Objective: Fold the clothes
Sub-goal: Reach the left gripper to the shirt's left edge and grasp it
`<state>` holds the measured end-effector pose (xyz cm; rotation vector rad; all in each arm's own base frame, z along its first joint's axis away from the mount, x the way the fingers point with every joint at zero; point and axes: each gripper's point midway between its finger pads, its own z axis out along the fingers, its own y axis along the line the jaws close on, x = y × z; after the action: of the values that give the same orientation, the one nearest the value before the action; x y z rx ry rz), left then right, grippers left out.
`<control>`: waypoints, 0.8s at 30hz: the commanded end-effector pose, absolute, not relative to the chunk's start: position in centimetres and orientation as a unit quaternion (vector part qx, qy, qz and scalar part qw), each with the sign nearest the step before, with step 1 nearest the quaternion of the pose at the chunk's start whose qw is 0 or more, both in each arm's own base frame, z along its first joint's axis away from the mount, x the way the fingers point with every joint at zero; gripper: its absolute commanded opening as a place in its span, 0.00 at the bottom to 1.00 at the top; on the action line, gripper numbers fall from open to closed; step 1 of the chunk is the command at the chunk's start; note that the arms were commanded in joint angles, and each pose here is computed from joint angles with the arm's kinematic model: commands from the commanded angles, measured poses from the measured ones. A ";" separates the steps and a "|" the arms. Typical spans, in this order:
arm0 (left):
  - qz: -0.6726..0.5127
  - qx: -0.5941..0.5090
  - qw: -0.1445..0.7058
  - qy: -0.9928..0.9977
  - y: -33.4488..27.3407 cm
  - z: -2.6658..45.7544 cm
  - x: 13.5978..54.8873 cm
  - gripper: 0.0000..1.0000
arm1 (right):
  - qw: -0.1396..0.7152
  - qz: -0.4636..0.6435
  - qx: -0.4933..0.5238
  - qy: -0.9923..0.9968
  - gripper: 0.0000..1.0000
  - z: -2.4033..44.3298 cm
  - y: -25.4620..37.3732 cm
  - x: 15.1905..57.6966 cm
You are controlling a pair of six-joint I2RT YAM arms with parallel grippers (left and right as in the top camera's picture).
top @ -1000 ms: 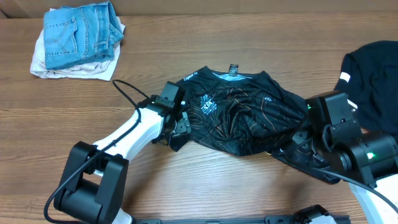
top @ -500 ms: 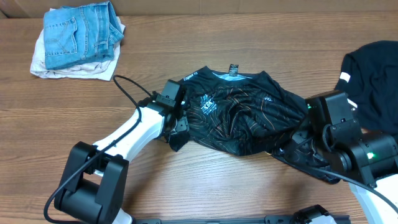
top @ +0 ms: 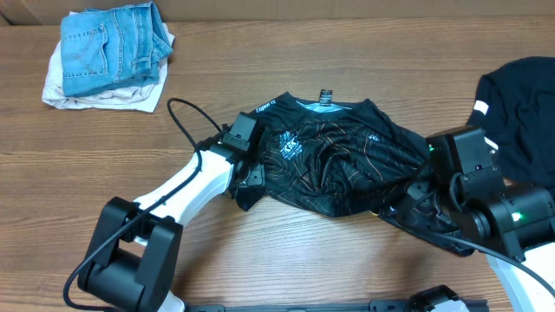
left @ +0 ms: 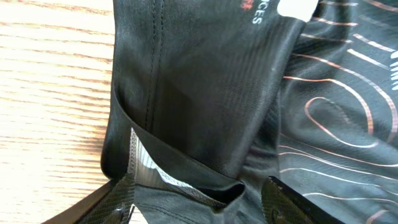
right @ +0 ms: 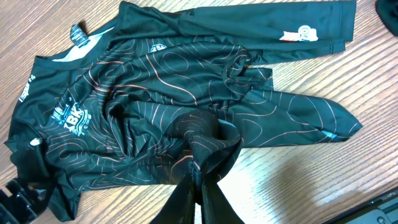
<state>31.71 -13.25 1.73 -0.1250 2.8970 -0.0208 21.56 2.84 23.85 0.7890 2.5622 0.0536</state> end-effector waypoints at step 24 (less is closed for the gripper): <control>0.027 -0.014 0.076 0.997 -13.8 3.0 32.8 0.20 | 0.250 0.022 0.285 0.925 0.07 24.9 2.7 22.1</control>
<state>31.49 -13.10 1.77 -0.0567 3.0182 0.0811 21.74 2.91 23.93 0.7832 2.5568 0.0594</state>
